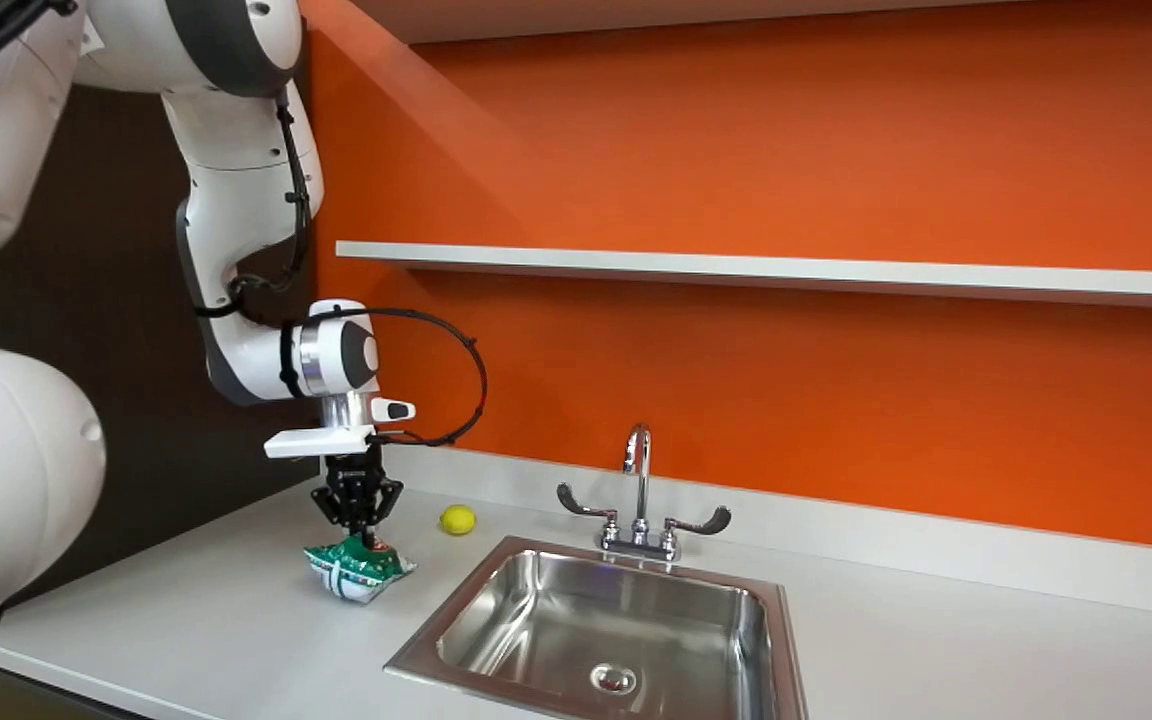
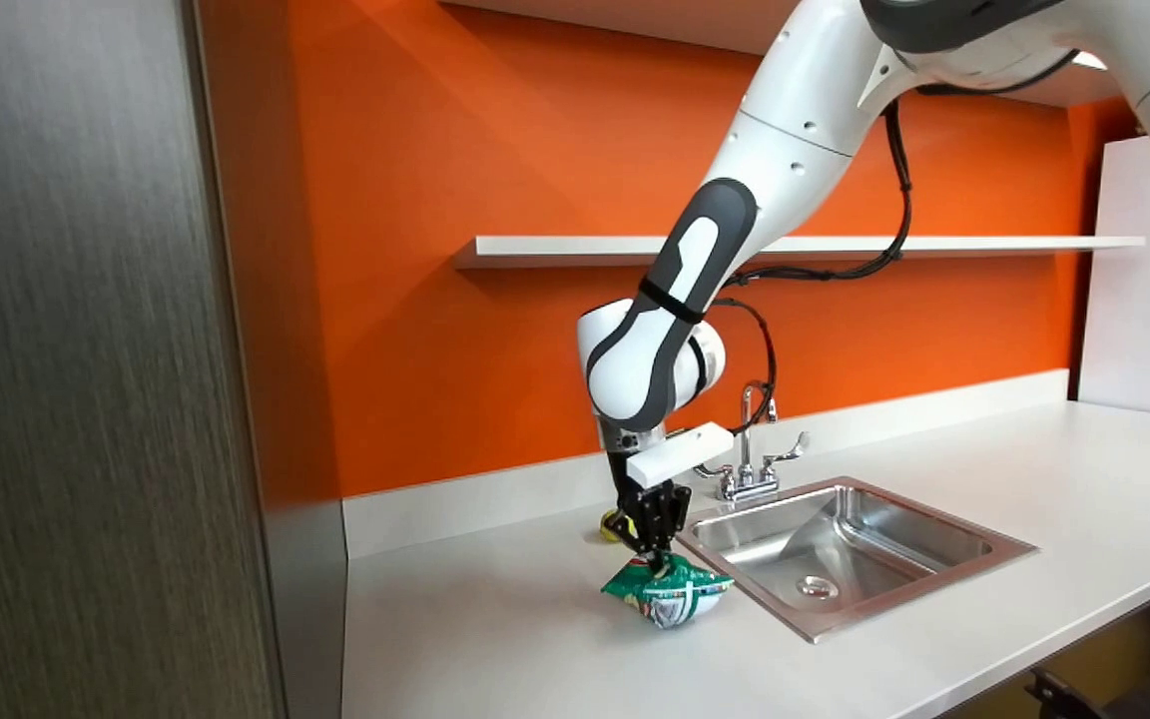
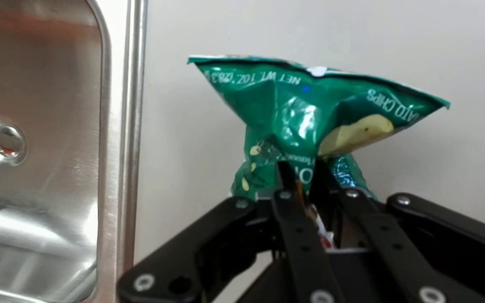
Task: Remove the packet from the sink
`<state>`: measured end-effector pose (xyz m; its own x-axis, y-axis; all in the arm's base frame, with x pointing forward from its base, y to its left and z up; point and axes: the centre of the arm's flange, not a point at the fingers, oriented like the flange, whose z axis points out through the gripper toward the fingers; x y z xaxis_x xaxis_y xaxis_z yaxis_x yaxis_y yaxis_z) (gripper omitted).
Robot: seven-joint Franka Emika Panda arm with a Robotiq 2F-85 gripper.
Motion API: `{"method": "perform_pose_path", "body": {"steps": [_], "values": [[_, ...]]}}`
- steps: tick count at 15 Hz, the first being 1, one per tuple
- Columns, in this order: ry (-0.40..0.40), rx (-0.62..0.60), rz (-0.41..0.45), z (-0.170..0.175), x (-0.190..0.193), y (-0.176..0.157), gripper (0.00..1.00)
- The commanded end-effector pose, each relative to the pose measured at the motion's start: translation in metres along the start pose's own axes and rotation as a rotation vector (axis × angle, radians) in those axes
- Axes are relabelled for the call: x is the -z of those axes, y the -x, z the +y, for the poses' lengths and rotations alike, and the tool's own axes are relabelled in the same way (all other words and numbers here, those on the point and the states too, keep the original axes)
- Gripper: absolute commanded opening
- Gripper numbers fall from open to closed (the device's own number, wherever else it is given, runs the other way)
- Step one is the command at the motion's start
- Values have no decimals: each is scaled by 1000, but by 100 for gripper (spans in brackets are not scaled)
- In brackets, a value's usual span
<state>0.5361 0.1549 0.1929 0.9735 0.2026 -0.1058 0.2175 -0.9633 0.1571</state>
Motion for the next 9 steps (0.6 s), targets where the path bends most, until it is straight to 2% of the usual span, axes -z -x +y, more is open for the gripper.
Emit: {"method": "perform_pose_path", "body": {"steps": [1,7,9], "values": [[26,-26,1,-1,12,0,49],[-6,-126,72,6,62,15,95],[-34,-174,98,6,80,23,100]]}}
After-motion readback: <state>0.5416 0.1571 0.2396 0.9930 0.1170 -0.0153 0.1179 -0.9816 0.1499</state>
